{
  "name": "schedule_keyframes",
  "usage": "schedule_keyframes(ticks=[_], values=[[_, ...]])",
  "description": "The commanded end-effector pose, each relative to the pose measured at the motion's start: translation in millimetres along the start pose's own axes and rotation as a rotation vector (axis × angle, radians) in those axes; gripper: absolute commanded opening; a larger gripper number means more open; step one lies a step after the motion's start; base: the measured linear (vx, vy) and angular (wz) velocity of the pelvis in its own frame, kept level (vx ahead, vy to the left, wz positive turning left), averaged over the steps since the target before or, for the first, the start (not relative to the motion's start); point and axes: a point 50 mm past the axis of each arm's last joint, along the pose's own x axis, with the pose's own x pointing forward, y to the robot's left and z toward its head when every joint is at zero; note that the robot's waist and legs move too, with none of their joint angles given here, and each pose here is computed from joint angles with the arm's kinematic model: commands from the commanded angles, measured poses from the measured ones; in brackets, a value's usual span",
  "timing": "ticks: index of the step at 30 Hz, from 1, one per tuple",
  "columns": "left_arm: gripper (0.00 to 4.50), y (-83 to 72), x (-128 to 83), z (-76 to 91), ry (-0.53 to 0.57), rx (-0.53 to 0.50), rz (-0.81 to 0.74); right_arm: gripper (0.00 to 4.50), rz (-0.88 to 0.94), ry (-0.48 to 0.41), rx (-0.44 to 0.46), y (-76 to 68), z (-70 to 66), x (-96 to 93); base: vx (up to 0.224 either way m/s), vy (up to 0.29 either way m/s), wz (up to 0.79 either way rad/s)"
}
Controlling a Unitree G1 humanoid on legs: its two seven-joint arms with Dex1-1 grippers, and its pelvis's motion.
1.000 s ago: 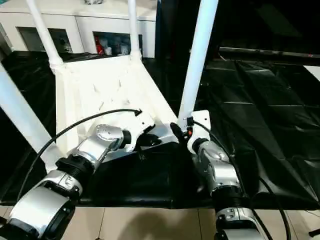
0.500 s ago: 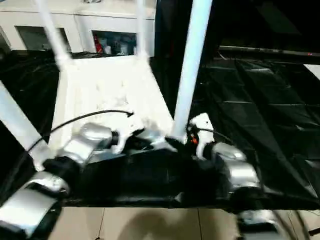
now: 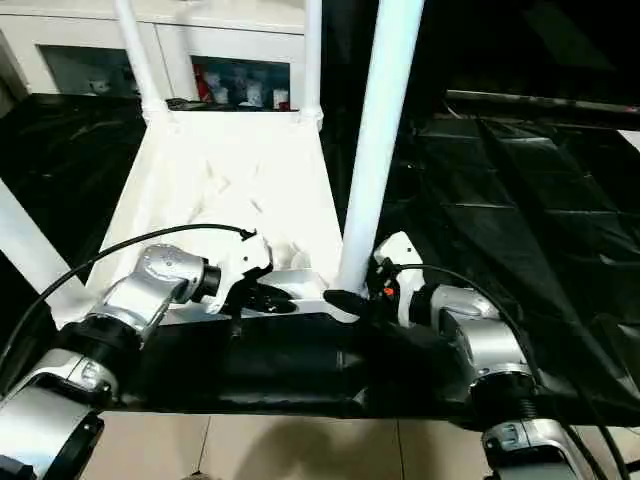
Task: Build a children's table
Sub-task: Rotate leg to tighten
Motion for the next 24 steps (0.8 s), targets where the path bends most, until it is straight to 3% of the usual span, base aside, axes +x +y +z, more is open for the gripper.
schedule_keyframes(ticks=[1, 5, 6, 9, 11, 16, 22, 24], values=[[0.00, -10.7, 10.3, -10.0, -0.011, -0.054, -0.063, 2.86, 0.011, 0.015, 0.002, 2.7, -4.0, 4.3, 0.000, 0.000, 0.00], [0.00, -7.7, 12.8, -10.4, -0.004, -0.067, -0.011, 2.77, -0.071, 0.019, 0.006, 0.1, -8.3, 8.0, 0.000, 0.000, 0.00], [0.00, -2.9, 16.5, -10.6, 0.006, -0.095, 0.065, 2.76, -0.202, 0.014, 0.033, -5.1, -12.7, 12.7, 0.000, 0.000, 0.00], [0.00, 3.1, 21.3, -10.9, 0.026, -0.132, 0.165, 2.75, -0.329, 0.003, 0.094, -7.3, -19.4, 18.6, 0.000, 0.000, 0.00], [0.00, 7.3, 29.1, -8.1, 0.028, -0.165, 0.257, 2.75, -0.449, -0.011, 0.178, -5.2, -27.7, 26.5, 0.000, 0.000, 0.00], [0.00, 6.3, 49.4, 4.5, 0.003, -0.195, 0.341, 2.74, -0.590, -0.025, 0.279, 6.0, -34.4, 47.0, 0.000, 0.000, 0.00], [0.00, 2.3, 60.8, 13.8, -0.019, -0.169, 0.320, 2.74, -0.521, -0.058, 0.216, 18.3, -25.1, 62.7, 0.000, 0.000, 0.00], [0.00, 1.2, 58.2, 12.5, -0.025, -0.145, 0.287, 3.30, -0.479, -0.099, 0.198, 14.5, -18.3, 56.7, 0.000, 0.000, 0.00]])
